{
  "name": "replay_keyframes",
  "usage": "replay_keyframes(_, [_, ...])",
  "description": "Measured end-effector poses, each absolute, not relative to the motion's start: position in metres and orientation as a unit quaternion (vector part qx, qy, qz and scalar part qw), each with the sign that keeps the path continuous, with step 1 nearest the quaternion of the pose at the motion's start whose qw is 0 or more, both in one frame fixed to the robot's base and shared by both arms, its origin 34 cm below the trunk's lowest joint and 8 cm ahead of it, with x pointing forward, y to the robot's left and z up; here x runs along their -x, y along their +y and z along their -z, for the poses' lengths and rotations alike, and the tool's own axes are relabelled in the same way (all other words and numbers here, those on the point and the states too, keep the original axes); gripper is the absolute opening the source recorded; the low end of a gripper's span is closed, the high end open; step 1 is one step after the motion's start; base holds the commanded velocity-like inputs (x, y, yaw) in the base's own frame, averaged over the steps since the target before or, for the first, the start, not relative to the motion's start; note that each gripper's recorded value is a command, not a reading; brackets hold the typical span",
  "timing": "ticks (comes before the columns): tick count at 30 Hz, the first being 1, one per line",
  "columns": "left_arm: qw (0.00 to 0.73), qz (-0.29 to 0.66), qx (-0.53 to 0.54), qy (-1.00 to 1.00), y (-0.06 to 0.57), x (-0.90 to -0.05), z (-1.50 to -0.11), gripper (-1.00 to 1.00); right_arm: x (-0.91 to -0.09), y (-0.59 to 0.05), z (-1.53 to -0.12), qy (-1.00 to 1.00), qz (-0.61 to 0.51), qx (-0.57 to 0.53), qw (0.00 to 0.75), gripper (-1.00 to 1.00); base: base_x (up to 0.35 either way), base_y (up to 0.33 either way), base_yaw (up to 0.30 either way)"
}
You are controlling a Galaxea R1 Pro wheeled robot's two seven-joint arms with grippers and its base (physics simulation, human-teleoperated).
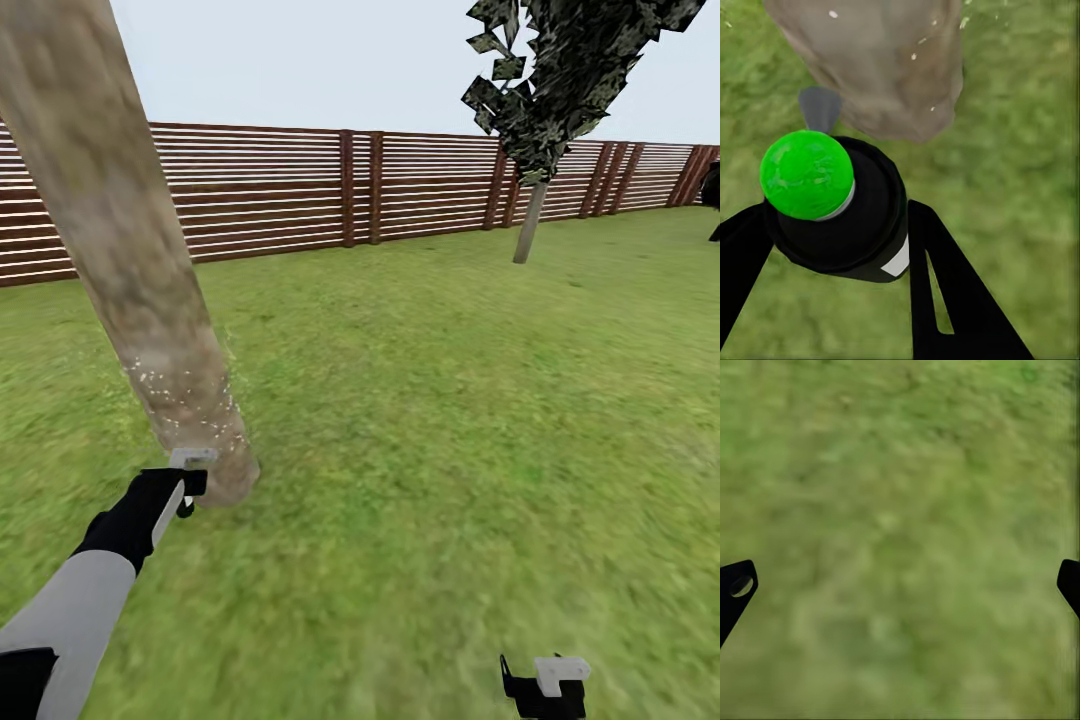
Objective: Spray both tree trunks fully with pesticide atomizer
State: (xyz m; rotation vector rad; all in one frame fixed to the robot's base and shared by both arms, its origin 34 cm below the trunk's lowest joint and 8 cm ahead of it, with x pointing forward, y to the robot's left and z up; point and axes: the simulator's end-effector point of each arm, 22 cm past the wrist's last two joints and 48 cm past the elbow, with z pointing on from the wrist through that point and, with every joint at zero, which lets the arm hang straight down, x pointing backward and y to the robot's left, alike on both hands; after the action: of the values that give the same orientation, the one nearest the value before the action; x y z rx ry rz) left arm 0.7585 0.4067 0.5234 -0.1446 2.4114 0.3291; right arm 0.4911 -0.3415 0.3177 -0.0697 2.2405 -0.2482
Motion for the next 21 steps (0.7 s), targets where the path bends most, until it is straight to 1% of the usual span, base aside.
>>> replay_keyframes(2, [0.339,-0.134,0.059,0.929,0.418,-0.753,-0.52,-1.0,-0.491,-0.341,-0.318,0.898,0.099,0.028,0.429,1.0,0.082,-0.247,0.0])
replay_keyframes(4, [0.329,-0.146,0.061,0.931,0.435,-0.744,-0.515,-1.0,-0.491,-0.341,-0.318,0.897,0.099,0.028,0.429,1.0,-0.099,-0.228,0.0])
replay_keyframes(6, [0.314,-0.164,0.064,0.933,0.46,-0.725,-0.504,-1.0,-0.491,-0.341,-0.318,0.898,0.099,0.028,0.429,1.0,-0.266,-0.151,0.0])
replay_keyframes(11, [0.298,-0.167,0.06,0.938,0.468,-0.7,-0.481,-1.0,-0.491,-0.341,-0.318,0.898,0.099,0.028,0.429,1.0,-0.29,-0.136,0.0])
replay_keyframes(13, [0.327,-0.154,0.044,0.931,0.459,-0.703,-0.477,-1.0,-0.492,-0.341,-0.318,0.897,0.099,0.028,0.429,1.0,-0.294,-0.134,0.0])
replay_keyframes(14, [0.33,-0.133,0.023,0.934,0.444,-0.701,-0.469,-1.0,-0.492,-0.341,-0.318,0.897,0.099,0.029,0.43,1.0,-0.285,-0.139,0.0])
replay_keyframes(16, [0.332,-0.067,-0.09,0.936,0.394,-0.692,-0.448,-1.0,-0.495,-0.338,-0.319,0.896,0.096,0.038,0.432,1.0,-0.221,-0.129,0.0])
replay_keyframes(18, [0.342,-0.028,-0.158,0.926,0.37,-0.688,-0.443,-1.0,-0.509,-0.324,-0.326,0.887,0.087,0.085,0.445,1.0,-0.158,-0.091,0.0])
replay_keyframes(21, [0.306,0.063,-0.284,0.907,0.321,-0.657,-0.428,-1.0,-0.554,-0.31,-0.351,0.864,0.095,0.159,0.469,1.0,-0.077,-0.024,0.0])
